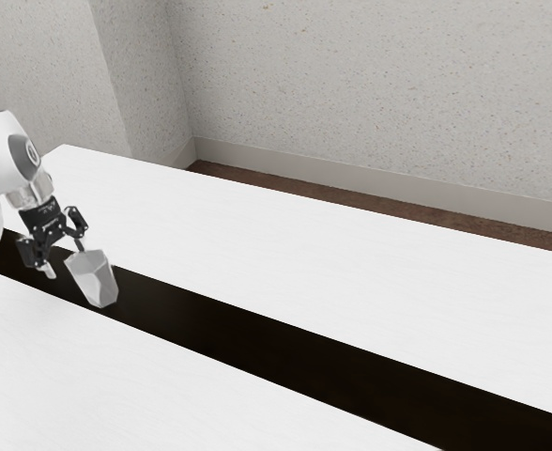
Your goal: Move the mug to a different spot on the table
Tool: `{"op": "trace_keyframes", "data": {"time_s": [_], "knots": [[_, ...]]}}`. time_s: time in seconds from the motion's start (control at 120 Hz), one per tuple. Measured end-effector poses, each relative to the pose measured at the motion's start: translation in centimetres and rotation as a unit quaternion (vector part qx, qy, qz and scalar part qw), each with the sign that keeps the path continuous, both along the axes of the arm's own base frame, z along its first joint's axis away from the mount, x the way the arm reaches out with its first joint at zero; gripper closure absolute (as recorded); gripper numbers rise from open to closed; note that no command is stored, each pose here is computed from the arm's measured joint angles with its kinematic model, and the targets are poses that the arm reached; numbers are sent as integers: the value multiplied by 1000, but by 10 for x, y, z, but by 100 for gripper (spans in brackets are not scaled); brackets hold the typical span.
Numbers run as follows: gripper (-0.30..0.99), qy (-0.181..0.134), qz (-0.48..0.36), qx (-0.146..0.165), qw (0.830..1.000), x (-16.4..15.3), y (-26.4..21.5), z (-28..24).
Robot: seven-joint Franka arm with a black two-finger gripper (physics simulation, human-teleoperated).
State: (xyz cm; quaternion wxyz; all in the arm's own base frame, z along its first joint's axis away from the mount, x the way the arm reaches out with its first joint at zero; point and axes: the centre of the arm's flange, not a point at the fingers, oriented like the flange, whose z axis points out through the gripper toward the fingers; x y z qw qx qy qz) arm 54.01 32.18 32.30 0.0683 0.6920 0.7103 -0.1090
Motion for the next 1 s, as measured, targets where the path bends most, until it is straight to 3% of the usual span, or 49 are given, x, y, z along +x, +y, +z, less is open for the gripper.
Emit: {"op": "trace_keyframes", "data": {"time_s": [0.717,1.0], "knots": [[2,-23,9,-20,999,7,-3,-27],[28,-29,10,-26,999,7,-3,-30]]}}
